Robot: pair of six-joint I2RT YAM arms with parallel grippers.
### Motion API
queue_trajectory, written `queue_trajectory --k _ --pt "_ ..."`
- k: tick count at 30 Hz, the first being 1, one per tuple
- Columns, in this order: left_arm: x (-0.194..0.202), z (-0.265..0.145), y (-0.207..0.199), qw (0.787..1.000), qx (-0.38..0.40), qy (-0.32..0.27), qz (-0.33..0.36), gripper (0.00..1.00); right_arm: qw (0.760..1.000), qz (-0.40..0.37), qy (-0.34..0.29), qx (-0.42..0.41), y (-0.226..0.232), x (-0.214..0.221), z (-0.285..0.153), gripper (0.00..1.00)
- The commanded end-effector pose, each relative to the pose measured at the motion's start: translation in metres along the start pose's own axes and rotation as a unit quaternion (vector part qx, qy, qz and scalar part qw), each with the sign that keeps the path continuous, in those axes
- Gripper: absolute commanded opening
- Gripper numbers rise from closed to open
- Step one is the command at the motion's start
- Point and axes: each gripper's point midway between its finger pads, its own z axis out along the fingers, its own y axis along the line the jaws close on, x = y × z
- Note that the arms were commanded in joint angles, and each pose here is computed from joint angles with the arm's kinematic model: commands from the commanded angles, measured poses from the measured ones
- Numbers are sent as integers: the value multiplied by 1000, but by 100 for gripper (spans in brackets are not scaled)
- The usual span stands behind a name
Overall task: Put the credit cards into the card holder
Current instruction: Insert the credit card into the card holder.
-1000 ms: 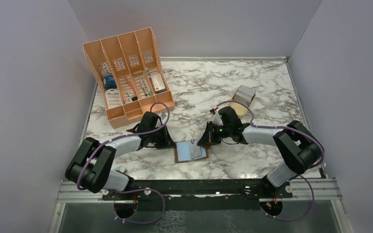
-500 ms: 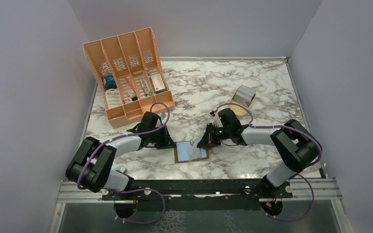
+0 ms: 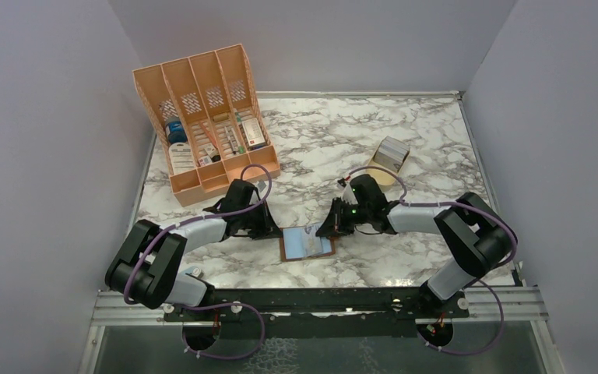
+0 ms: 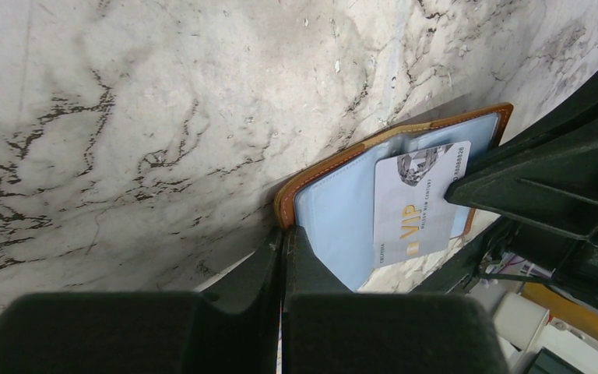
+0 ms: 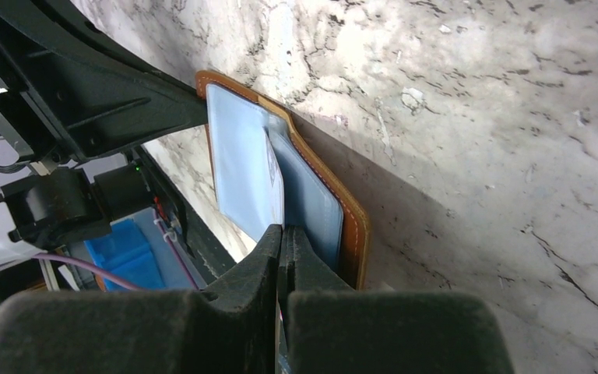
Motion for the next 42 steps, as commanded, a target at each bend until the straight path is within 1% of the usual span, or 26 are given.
queue_trajectory --k 1,11,20,32,42 --pt "4 -1 -3 1000 12 4 2 0 999 -1 -29 19 -6 -4 -3 1" --pt "7 -2 -2 1000 14 2 -3 0 999 10 -28 20 -10 0 -1 1" --pt "10 -3 -1 1000 15 3 -6 0 998 13 -58 32 -13 -4 -9 1" --pt "9 -2 -3 1000 18 2 -9 0 999 16 -35 26 -15 3 1 1" --pt "10 -1 -4 1000 22 3 -10 0 999 12 -35 19 -7 -3 5 1"
